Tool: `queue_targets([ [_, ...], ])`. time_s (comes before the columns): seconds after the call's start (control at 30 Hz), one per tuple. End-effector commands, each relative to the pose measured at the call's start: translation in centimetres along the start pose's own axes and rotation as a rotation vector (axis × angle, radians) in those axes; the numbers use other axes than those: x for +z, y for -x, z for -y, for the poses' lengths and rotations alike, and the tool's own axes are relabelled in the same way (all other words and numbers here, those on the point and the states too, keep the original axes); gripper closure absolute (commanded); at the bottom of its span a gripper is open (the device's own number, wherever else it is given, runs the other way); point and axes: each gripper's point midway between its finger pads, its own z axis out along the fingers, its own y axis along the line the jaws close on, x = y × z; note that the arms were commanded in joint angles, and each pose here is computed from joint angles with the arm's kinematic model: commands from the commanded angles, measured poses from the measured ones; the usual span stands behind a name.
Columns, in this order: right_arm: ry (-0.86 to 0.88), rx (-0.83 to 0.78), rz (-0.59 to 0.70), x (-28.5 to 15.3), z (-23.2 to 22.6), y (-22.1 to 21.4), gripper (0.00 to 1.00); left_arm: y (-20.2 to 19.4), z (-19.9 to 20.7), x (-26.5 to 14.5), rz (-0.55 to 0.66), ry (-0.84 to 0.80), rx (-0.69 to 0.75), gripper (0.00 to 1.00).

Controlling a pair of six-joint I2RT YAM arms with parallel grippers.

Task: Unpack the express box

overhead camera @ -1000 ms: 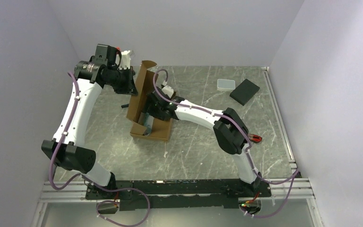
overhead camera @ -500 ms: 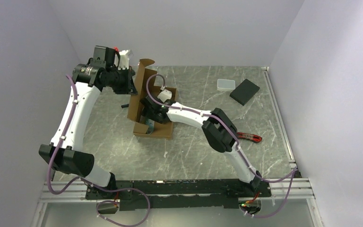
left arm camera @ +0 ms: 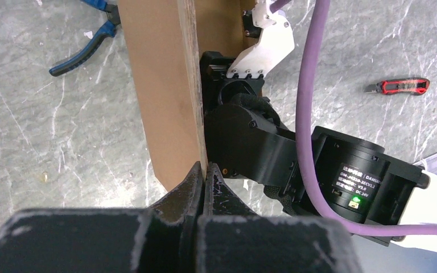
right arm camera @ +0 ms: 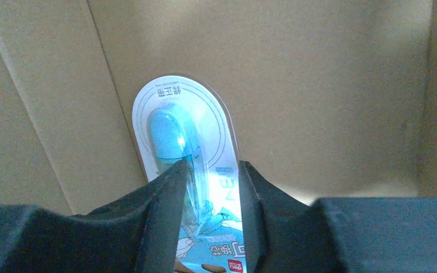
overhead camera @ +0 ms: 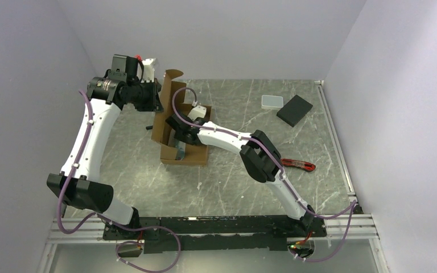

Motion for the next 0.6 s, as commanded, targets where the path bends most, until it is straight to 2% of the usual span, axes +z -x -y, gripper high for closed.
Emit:
queue_targets([
  [0.0,-0.071,-0.131,0.027,0.2,2.0,0.3,0.60,-0.4,-0.3,-0.6,0.006,0.021,0.033,1.00],
  [0.2,0.093,-0.292,0.004,-2.0,0.2,0.9,0.51,-0.7,-0.4,-0.8,-0.003,0.023,0.021,1.00],
  [0.33,0.209,-0.368,-0.015,-4.4,0.3,1.3,0.43,-0.5,1.0,-1.5,0.014,-0.070,-0.041,1.00],
  [0.5,0.326,-0.533,-0.018,-8.7,0.8,2.5,0.34,-0.6,1.2,-2.4,0.052,-0.078,-0.250,1.00],
  [0.57,0.344,-0.594,-0.032,-10.0,1.7,2.5,0.28,-1.1,0.4,-3.0,0.075,-0.023,-0.345,1.00],
])
